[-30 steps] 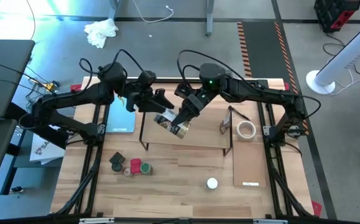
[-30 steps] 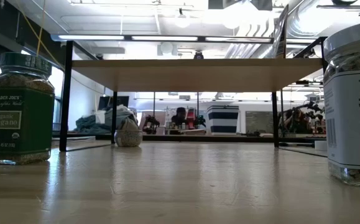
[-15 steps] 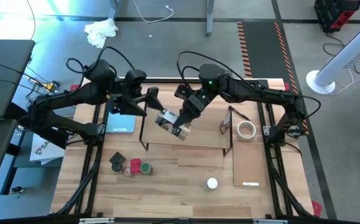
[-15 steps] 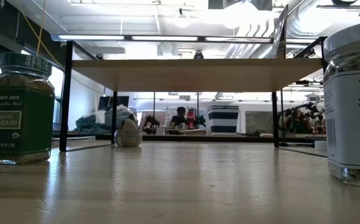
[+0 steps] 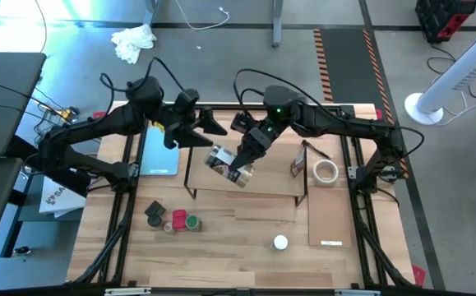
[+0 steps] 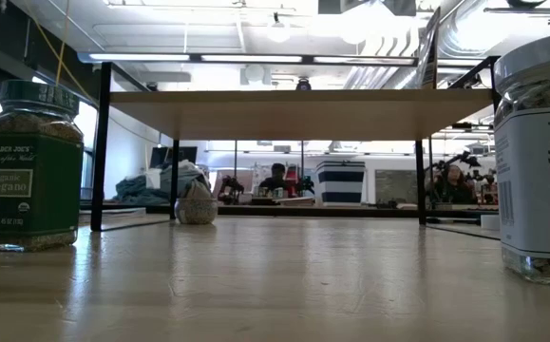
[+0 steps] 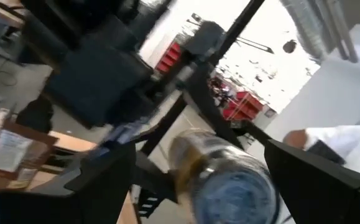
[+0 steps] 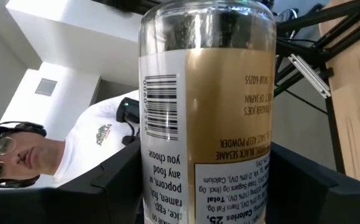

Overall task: Shelf spices
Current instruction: Put the brown seasoning bottle on the shelf

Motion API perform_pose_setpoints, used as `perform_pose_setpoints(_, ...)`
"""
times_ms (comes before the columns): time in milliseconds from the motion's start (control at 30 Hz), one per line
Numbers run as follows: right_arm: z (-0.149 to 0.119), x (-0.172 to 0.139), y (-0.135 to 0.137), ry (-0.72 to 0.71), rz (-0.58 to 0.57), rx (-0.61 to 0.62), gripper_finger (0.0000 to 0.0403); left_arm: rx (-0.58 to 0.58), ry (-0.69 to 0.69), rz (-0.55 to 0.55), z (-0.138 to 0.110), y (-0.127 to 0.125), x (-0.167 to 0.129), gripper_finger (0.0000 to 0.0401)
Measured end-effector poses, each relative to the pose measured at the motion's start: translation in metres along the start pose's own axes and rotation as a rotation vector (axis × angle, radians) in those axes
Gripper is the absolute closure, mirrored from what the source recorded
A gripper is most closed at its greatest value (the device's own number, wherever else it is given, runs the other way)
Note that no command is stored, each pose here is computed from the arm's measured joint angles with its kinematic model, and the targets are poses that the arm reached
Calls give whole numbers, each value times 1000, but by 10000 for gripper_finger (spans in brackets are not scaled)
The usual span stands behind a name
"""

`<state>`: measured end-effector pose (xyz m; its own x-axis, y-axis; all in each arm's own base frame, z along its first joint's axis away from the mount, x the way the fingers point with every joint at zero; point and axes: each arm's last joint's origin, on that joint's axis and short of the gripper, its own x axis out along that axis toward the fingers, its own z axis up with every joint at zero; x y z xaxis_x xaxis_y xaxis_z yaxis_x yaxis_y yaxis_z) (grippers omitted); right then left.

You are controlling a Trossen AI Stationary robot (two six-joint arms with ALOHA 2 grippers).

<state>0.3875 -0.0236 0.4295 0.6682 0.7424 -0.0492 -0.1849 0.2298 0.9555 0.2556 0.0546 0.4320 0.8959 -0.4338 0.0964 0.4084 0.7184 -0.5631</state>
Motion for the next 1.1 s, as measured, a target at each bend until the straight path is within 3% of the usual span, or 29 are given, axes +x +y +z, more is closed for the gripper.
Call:
perform_pose_setpoints(267, 0, -1, 0, -1, -1, -9, 136, -54, 37, -79, -3, -8, 5, 48)
perform_pose_setpoints(600, 1, -1, -1, -24, -10, -8, 136, -92, 55, -86, -9, -1, 18, 48)
perform_pose_setpoints(833, 1, 0, 0, -22, -9, -9, 136, -207, 60, -113, -10, -7, 21, 48)
perform_pose_setpoints(1100, 1, -1, -1, -35, -14, -9, 136, -205, 57, -114, -10, -7, 21, 48)
